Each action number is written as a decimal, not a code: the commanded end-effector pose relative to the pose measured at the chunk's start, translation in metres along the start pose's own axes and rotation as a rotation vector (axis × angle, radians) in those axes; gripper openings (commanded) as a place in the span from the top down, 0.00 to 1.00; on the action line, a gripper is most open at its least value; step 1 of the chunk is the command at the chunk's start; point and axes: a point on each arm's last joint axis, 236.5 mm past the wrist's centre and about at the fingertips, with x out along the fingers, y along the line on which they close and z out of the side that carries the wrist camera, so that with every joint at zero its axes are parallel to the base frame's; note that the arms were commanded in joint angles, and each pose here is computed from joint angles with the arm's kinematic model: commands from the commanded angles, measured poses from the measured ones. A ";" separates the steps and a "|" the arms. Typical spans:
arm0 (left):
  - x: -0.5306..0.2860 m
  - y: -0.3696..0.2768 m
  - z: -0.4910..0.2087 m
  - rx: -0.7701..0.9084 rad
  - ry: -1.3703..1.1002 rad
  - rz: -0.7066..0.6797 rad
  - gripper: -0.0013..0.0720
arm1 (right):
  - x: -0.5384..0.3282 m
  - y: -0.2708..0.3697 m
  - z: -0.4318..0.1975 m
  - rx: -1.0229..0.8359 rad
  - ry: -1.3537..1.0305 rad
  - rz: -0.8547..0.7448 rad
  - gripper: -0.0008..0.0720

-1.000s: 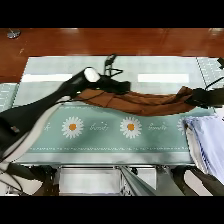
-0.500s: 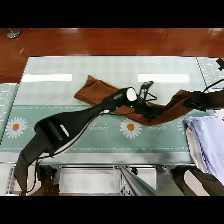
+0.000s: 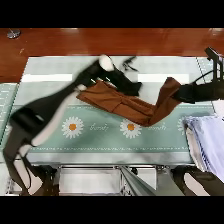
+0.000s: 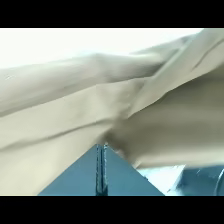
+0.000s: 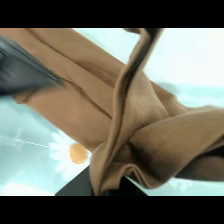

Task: Fold the shirts.

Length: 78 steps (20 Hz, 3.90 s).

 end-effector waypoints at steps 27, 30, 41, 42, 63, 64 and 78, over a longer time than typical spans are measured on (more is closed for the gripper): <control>-0.239 0.105 -0.206 -0.328 -0.672 0.354 0.95 | 0.153 0.187 0.132 -0.103 0.188 0.598 0.13; -0.240 0.106 -0.205 -0.328 -0.675 0.355 0.95 | 0.084 0.056 0.109 -0.145 0.294 0.306 0.13; -0.232 0.124 -0.193 -0.379 -0.676 0.354 0.95 | 0.185 -0.010 -0.063 0.469 0.243 0.206 0.13; -0.228 0.126 -0.192 -0.386 -0.663 0.350 0.95 | 0.197 -0.005 -0.066 0.501 0.258 0.218 0.13; -0.176 0.122 -0.182 -0.338 -0.547 0.320 0.95 | 0.001 0.066 0.182 -0.002 -0.054 0.221 0.95; -0.175 0.122 -0.183 -0.338 -0.544 0.320 0.95 | -0.021 0.047 0.184 0.032 -0.085 0.185 0.95; -0.177 0.113 -0.173 -0.344 -0.582 0.270 0.95 | -0.218 -0.185 -0.033 0.815 -0.128 -0.535 0.95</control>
